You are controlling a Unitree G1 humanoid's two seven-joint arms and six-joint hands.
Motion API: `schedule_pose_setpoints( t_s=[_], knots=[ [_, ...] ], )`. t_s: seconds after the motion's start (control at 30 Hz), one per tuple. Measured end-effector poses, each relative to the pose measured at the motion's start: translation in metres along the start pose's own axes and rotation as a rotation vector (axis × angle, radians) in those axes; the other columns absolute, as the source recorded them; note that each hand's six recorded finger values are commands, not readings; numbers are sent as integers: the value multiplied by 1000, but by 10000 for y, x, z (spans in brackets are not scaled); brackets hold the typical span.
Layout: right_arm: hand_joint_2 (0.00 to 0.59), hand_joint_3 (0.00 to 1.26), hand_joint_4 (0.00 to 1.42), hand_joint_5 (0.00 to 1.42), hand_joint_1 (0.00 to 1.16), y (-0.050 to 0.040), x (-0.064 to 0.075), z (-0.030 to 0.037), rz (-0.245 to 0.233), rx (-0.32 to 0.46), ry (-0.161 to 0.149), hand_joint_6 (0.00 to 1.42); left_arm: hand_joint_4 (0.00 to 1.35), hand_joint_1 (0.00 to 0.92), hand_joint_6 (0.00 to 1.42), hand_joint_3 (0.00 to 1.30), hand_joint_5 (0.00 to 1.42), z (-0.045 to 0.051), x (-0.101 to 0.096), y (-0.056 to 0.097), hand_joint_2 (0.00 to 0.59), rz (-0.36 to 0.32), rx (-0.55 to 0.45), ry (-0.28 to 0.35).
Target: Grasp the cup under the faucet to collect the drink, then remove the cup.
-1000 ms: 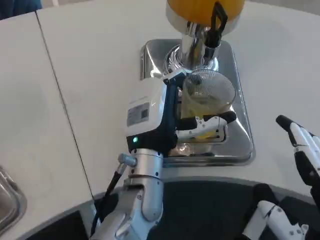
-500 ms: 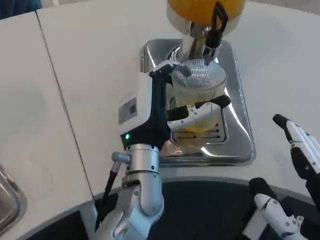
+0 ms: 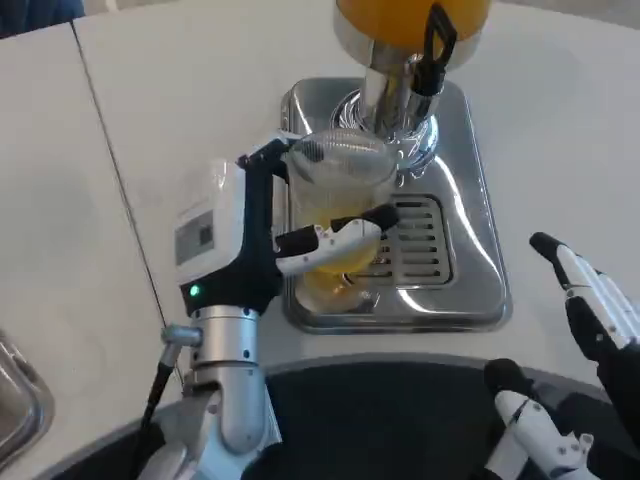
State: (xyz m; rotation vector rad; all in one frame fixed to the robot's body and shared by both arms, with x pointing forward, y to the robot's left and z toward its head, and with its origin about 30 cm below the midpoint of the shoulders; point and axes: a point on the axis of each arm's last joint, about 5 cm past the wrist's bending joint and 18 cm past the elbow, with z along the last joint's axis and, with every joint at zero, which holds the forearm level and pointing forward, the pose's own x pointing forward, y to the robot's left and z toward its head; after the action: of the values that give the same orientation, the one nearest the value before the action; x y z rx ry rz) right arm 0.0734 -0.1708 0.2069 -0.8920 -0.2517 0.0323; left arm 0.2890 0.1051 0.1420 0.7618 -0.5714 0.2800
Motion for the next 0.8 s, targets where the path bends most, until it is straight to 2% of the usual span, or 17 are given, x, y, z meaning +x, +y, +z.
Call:
schedule_pose_setpoints(
  t_s=[0.2,0.3,0.57,0.8],
  knots=[
    [455,0,0,0,264,1,6,3,0,-1,-2,1,1183,700,1424,1105,1424,-143,-77,151,0,34,64,-16],
    [458,0,0,0,266,0,5,2,3,-6,-2,1,1170,708,1424,1103,1424,-215,-83,247,0,70,79,5],
    [461,0,0,0,270,18,33,20,11,-3,-5,1,1181,725,1424,1094,1424,-332,-176,405,0,112,105,37],
    [444,0,0,0,298,20,71,37,33,-36,-30,0,1183,728,1424,1094,1424,-433,-284,623,0,140,114,52]
  ],
)
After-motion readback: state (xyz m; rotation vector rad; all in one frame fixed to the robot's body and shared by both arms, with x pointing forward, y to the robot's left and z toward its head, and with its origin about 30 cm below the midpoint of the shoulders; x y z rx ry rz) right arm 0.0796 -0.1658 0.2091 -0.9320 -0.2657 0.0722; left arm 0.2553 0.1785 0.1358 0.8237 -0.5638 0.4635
